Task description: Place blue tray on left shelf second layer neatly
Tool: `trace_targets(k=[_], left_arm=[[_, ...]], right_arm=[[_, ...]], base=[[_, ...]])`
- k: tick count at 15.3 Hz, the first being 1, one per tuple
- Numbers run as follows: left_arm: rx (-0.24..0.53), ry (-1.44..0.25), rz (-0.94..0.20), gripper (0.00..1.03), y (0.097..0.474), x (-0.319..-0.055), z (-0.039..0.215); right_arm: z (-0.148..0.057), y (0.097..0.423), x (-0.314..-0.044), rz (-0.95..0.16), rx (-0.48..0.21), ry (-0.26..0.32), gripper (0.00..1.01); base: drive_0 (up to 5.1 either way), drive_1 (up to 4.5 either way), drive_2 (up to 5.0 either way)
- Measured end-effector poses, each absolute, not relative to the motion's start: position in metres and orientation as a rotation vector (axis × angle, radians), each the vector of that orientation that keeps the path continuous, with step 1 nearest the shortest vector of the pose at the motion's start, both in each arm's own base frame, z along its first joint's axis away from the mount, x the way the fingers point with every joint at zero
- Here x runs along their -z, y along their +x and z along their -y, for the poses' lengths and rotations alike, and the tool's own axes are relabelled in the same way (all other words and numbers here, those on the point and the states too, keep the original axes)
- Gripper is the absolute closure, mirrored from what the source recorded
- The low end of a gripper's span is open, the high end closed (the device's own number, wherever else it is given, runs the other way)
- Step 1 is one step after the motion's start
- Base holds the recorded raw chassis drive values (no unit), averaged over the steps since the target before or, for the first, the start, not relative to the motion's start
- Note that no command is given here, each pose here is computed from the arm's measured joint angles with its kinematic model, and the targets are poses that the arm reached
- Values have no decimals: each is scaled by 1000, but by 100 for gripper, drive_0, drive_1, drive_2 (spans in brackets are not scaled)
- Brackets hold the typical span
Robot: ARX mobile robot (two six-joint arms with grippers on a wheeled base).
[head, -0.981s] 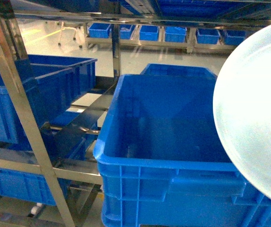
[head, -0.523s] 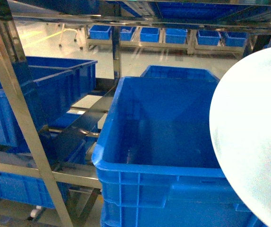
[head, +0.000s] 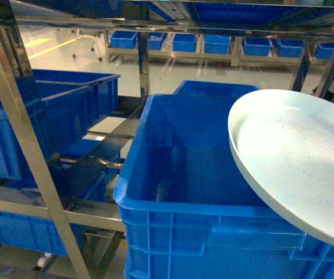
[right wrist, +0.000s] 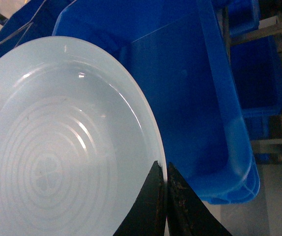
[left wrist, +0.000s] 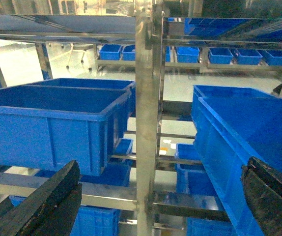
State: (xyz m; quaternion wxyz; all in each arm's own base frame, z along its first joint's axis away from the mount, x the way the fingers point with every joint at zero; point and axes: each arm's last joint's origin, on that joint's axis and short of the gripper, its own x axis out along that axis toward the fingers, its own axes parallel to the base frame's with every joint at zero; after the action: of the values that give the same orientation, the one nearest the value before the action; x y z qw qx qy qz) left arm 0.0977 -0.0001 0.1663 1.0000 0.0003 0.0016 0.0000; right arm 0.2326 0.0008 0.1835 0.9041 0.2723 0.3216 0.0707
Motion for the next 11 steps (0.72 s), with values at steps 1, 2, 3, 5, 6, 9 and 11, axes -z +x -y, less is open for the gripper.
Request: trace_targets(k=[1, 2, 3, 5, 6, 9, 11], left_arm=[[0, 1, -4, 5, 98, -166, 0], [0, 1, -3, 5, 98, -166, 0], [0, 1, -4, 5, 98, -166, 0], [0, 1, -4, 5, 98, -166, 0], [0, 0, -4, 5, 98, -166, 0], [0, 1, -4, 5, 98, -166, 0], [0, 1, -4, 5, 98, -166, 0]], right_arm=[[0, 243, -182, -665, -132, 569, 99], [-1, 251, -180, -647, -114, 567, 99], [-3, 259, -176, -635, -109, 589, 99], [-11, 271, -169, -629, -92, 579, 99], [-16, 275, -168, -593, -98, 571, 99], [-21, 281, -164, -442, -6, 629, 57], [-46, 217, -177, -455, -135, 625, 2]], base=[[0, 0, 0], [0, 0, 0], [0, 0, 0], [0, 0, 0], [0, 0, 0], [0, 0, 0], [0, 0, 0]])
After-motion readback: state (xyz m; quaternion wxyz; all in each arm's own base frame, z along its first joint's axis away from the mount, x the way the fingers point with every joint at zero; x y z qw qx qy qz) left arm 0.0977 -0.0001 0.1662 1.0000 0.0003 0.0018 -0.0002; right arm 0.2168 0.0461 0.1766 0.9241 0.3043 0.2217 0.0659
